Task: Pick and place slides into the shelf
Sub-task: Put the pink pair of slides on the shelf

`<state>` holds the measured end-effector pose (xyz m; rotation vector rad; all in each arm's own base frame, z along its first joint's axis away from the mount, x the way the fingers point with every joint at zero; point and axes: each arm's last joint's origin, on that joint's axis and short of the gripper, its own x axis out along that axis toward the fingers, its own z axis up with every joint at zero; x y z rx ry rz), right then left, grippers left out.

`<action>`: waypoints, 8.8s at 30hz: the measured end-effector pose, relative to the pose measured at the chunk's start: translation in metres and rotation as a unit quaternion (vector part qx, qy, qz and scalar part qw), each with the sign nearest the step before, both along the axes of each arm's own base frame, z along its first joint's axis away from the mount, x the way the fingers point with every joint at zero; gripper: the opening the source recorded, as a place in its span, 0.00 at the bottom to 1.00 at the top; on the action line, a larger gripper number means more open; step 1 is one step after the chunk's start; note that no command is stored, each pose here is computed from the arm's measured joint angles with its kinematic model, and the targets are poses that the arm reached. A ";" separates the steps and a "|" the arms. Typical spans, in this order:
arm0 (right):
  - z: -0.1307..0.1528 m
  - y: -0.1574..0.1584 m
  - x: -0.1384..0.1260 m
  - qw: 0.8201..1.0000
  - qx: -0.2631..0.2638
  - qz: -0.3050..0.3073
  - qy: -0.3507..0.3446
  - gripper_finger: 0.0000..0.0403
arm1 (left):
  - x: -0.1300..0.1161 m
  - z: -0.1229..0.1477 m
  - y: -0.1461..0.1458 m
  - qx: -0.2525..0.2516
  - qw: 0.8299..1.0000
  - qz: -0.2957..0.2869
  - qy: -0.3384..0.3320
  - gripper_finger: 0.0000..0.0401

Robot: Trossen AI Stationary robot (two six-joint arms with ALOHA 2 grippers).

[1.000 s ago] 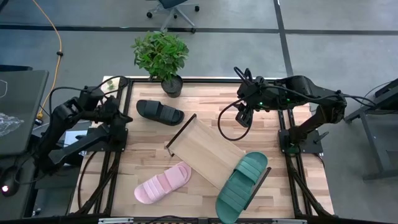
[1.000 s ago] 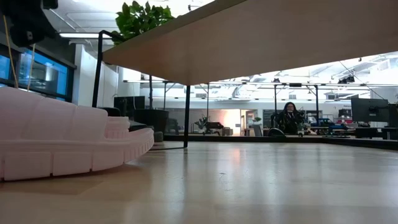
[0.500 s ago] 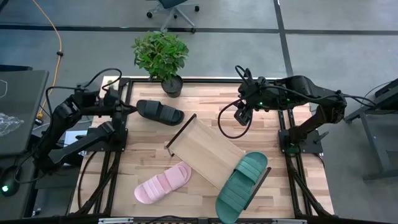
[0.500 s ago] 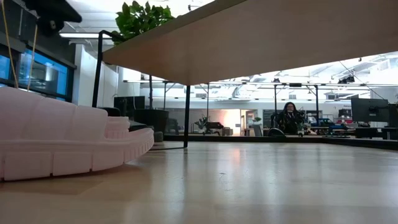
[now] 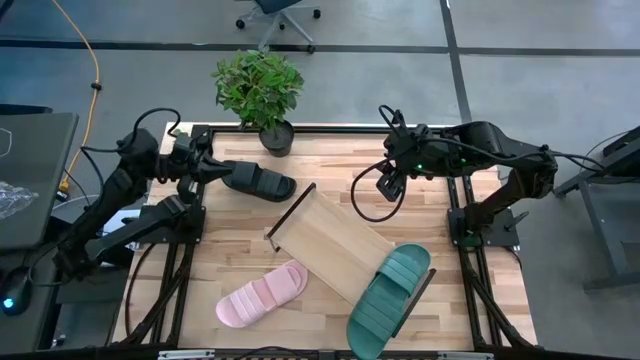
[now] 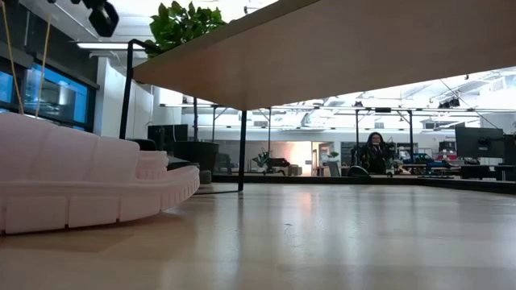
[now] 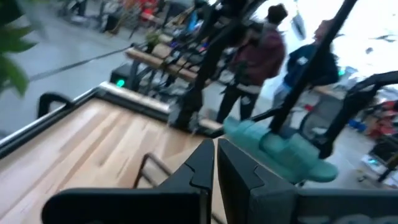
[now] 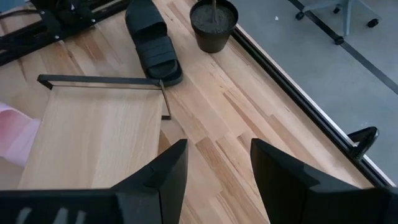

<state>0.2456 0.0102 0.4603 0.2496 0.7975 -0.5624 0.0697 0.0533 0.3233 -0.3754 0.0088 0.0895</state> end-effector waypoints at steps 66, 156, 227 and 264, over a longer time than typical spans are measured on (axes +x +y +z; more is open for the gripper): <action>-0.004 0.004 -0.003 0.987 -0.004 0.144 0.069 0.42 | 0.099 -0.074 -0.236 -0.335 0.908 0.023 0.250 0.02; -0.001 0.008 0.002 0.975 0.014 0.217 0.042 0.42 | 0.132 -0.122 -0.281 -0.343 0.783 0.133 0.502 0.43; -0.001 0.008 0.002 0.976 0.012 0.214 0.046 0.42 | 0.144 -0.150 -0.258 -0.311 0.884 0.207 0.281 0.29; -0.001 0.008 0.002 0.977 0.015 0.210 0.045 0.42 | 0.145 -0.143 -0.271 -0.315 0.888 0.129 0.308 0.01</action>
